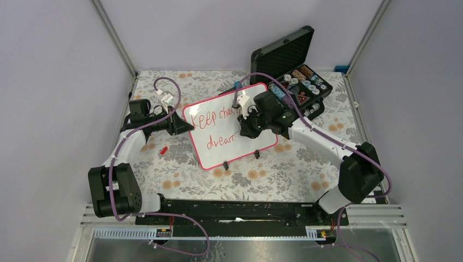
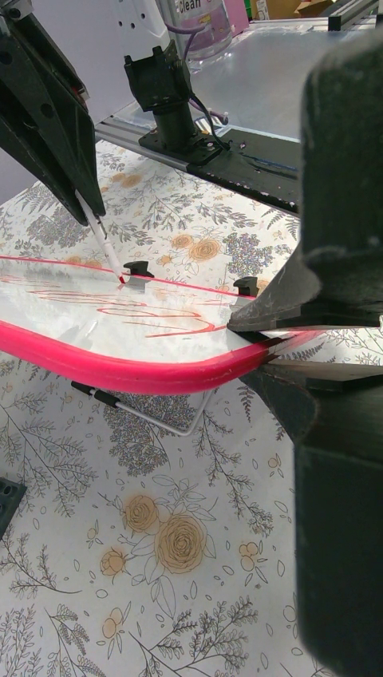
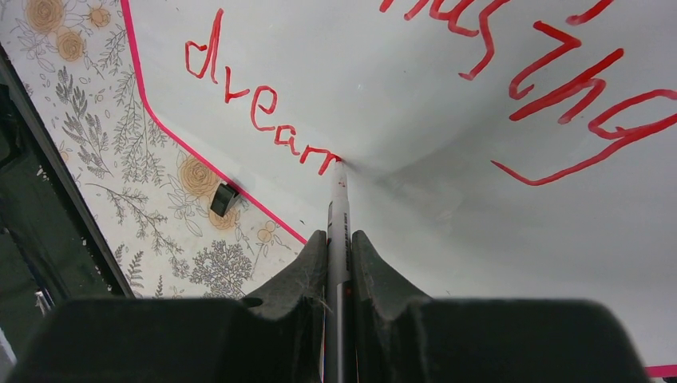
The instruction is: Write a sentence on the whiteboard
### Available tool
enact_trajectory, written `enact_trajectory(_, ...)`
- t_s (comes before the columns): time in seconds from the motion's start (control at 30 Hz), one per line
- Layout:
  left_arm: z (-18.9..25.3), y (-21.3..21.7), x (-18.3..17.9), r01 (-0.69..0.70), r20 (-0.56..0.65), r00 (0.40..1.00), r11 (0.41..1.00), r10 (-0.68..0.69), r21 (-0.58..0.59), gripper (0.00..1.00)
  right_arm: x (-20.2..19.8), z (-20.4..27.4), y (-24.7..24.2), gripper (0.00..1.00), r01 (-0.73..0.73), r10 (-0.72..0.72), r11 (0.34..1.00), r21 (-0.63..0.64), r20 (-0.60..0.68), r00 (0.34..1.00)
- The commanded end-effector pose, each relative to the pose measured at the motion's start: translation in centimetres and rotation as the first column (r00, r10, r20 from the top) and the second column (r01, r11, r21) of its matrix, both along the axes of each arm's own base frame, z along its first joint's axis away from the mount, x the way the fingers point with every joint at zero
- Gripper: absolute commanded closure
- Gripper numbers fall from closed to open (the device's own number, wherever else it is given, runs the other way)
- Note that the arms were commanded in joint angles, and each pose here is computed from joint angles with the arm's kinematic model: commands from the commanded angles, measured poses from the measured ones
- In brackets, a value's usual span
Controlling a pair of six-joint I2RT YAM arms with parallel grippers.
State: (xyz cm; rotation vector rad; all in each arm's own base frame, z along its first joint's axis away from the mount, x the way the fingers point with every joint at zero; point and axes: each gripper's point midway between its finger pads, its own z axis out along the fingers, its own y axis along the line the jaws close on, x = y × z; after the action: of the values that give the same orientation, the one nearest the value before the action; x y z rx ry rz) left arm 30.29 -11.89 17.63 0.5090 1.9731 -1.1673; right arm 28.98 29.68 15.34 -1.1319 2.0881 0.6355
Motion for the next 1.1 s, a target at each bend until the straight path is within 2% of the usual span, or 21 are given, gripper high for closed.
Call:
enact_trajectory(0.0,1.0,-0.2,0.8,0.019,0.115,0.993,0.999,-0.025,0.048,1.0,2.1,1.9,-1.0,1.0,0.049,-0.049,0.999,0.009,0.084,0.995)
enact_trajectory(1.07,0.8,-0.2,0.8,0.021,0.111,0.993,0.999,-0.026,0.049,1.0,-0.9,-1.0,-0.8,1.0,-0.014,0.015,1.0,0.017,-0.026,1.0)
